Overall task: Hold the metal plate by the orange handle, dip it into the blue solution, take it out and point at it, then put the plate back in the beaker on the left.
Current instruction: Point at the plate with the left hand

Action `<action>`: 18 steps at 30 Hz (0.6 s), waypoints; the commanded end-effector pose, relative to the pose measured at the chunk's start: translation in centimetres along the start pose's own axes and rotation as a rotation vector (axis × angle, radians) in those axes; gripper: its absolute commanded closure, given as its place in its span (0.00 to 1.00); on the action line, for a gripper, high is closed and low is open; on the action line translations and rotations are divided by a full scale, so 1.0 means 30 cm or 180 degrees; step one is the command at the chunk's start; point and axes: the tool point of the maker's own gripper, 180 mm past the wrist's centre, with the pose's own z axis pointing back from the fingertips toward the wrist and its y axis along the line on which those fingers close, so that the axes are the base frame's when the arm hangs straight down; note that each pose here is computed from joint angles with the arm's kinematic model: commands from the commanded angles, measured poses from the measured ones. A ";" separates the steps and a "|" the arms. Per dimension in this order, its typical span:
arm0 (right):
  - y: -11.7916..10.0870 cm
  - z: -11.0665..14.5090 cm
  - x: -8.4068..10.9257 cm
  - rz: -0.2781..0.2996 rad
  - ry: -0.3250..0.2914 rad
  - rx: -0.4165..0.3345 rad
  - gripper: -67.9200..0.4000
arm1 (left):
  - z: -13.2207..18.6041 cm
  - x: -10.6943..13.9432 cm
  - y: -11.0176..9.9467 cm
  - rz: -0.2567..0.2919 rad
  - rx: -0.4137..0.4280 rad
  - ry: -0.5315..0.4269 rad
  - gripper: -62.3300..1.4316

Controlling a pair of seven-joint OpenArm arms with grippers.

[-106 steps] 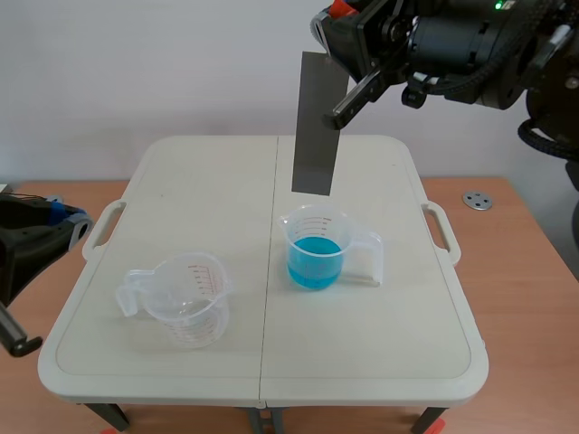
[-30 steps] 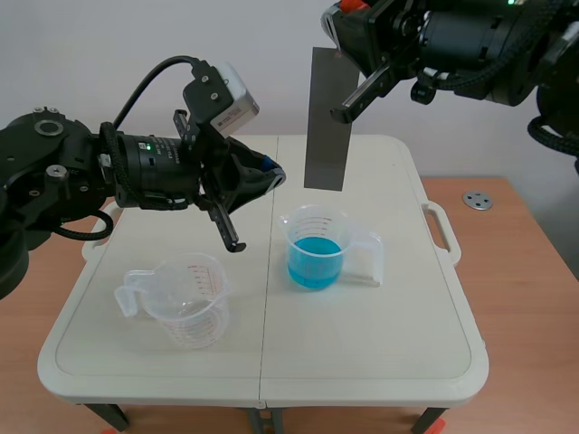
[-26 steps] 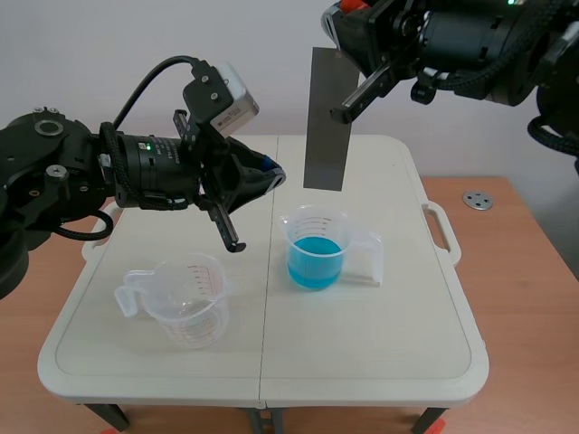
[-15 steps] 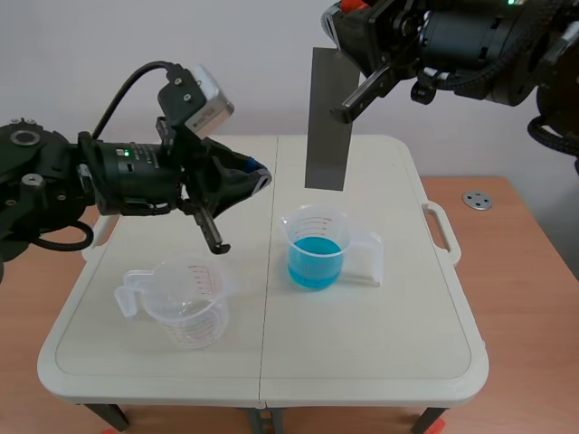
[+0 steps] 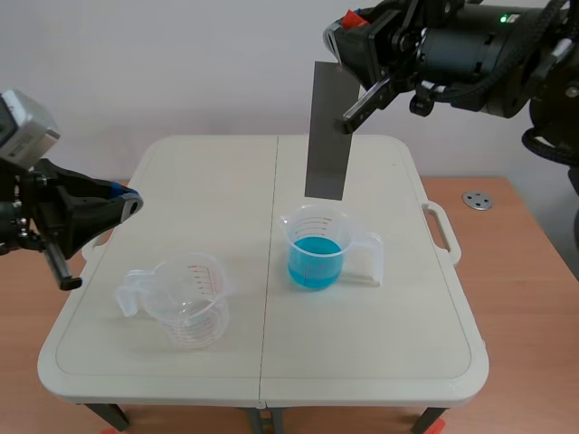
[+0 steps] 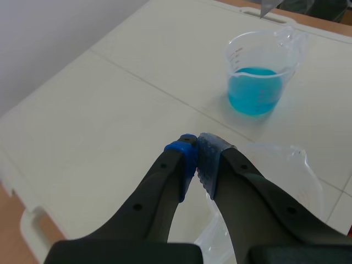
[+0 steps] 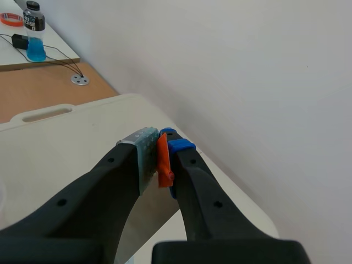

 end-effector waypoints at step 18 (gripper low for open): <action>0.013 -0.018 -0.072 -0.0092 -0.0072 0.0076 0.98 | 0.372 -0.103 0.047 0.0241 0.0689 0.0255 0.95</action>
